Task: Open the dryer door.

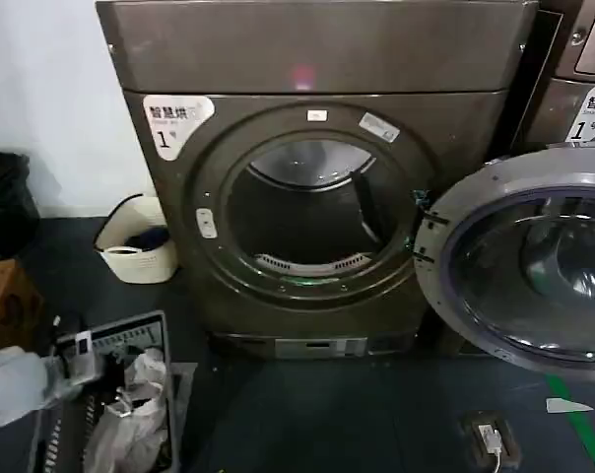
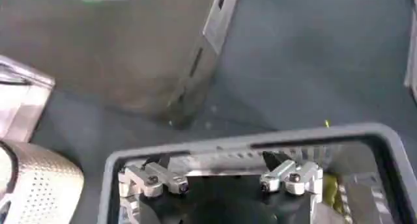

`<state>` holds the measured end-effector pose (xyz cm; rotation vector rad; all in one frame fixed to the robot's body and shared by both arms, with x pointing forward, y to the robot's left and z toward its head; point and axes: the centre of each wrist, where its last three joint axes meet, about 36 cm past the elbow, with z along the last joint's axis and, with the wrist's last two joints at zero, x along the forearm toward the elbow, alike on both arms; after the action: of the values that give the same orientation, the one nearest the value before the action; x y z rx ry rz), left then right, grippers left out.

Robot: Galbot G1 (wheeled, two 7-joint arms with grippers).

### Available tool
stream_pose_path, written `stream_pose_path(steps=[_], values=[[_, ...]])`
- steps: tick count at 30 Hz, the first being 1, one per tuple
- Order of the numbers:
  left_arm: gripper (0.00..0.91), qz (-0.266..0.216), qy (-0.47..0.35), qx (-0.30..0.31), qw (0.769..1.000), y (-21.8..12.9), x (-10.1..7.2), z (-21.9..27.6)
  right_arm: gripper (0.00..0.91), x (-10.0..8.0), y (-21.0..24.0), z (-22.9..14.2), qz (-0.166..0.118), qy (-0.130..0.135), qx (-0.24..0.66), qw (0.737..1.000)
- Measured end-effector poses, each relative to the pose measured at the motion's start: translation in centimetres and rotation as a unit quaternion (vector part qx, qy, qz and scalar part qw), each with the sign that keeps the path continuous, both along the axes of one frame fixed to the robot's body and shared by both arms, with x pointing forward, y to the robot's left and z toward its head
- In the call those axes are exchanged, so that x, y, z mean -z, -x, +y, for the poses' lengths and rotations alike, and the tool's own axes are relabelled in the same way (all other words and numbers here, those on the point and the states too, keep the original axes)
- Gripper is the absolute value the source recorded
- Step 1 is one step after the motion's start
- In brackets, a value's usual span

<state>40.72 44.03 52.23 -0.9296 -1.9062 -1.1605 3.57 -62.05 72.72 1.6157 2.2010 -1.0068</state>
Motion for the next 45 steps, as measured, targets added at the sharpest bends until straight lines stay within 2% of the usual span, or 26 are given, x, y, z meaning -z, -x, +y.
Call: stream_pose_path(steps=[8, 16, 33, 45], values=[[0.907, 0.007, -0.046, -0.004, 0.999, -0.6, -1.1, 2.9, 0.907, -0.1, -0.1, -0.1, 0.000, 0.001, -0.002, 1.000], [0.907, 0.020, -0.070, 0.007, 0.997, -0.2, -1.1, 4.9, 0.907, -0.1, -0.2, -0.1, -0.002, 0.001, -0.002, 1.000], [0.907, 0.068, -0.106, -0.013, 0.992, 1.4, 1.0, 7.5, 0.907, -0.3, 0.0, -0.2, -0.005, 0.003, 0.000, 1.000], [0.907, 0.079, -0.120, -0.028, 0.989, 1.6, 1.0, 7.9, 0.907, -0.2, 0.0, -0.4, -0.006, 0.003, 0.001, 1.000]])
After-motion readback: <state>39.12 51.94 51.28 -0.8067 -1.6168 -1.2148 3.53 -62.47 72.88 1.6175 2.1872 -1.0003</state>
